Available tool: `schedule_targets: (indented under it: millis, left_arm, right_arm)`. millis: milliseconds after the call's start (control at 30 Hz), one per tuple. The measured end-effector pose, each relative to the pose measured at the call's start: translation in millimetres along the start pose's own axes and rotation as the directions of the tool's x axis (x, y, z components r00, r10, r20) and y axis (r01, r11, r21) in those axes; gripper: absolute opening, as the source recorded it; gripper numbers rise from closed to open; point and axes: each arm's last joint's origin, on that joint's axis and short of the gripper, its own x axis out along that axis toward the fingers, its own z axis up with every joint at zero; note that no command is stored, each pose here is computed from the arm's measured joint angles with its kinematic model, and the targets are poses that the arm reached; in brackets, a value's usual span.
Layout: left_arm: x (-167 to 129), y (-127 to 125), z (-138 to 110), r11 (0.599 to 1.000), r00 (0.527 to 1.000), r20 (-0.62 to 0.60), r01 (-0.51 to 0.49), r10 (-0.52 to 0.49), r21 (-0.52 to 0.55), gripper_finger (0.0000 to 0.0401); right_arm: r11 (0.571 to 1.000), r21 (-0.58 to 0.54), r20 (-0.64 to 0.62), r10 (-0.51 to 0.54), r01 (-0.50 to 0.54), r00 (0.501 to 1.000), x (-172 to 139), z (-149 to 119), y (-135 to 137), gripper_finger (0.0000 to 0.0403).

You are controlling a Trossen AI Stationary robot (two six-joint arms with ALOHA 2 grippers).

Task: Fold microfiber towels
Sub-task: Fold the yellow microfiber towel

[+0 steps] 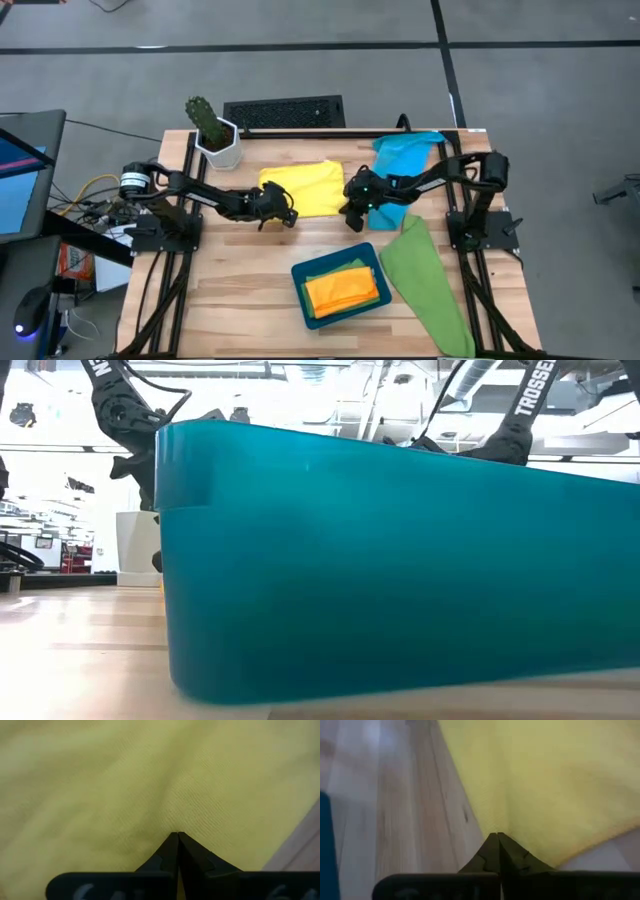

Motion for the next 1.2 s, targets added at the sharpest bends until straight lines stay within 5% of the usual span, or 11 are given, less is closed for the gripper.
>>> schedule_targets:
  millis: [233, 500, 700, 967, 1200]
  left_arm:
    - [-0.6, -4.9, 2.8, 0.997, 0.997, 0.014, 0.069, -0.070, 0.021, 0.0000]
    - [-31.6, -9.5, 22.2, 0.983, 0.978, 0.099, 0.181, -0.183, 0.035, 0.0000]
    - [-49.7, -2.4, 34.0, 0.989, 0.974, 0.178, 0.129, -0.142, 0.078, 0.0000]
    - [-34.4, 25.4, 13.3, 0.994, 0.975, 0.208, -0.057, 0.075, -0.088, 0.0000]
    - [-9.5, 59.9, 9.4, 0.974, 0.984, 0.096, -0.128, 0.147, -0.185, 0.0000]
  right_arm:
    - [0.999, -0.035, 0.079, -0.005, 0.007, 0.997, -22.0, 16.2, -2.1, 0.0042]
    - [0.973, -0.229, 0.111, 0.058, -0.031, 0.992, -38.1, 25.6, 12.8, 0.0083]
    - [0.968, -0.249, 0.022, 0.017, -0.010, 1.000, -24.4, 11.8, 12.5, 0.0097]
    - [0.951, -0.202, 0.198, -0.193, 0.233, 0.961, -32.3, 42.2, -6.8, 0.0090]
    - [0.959, -0.150, 0.176, -0.216, 0.242, 0.961, -33.5, 41.6, -17.2, 0.0084]
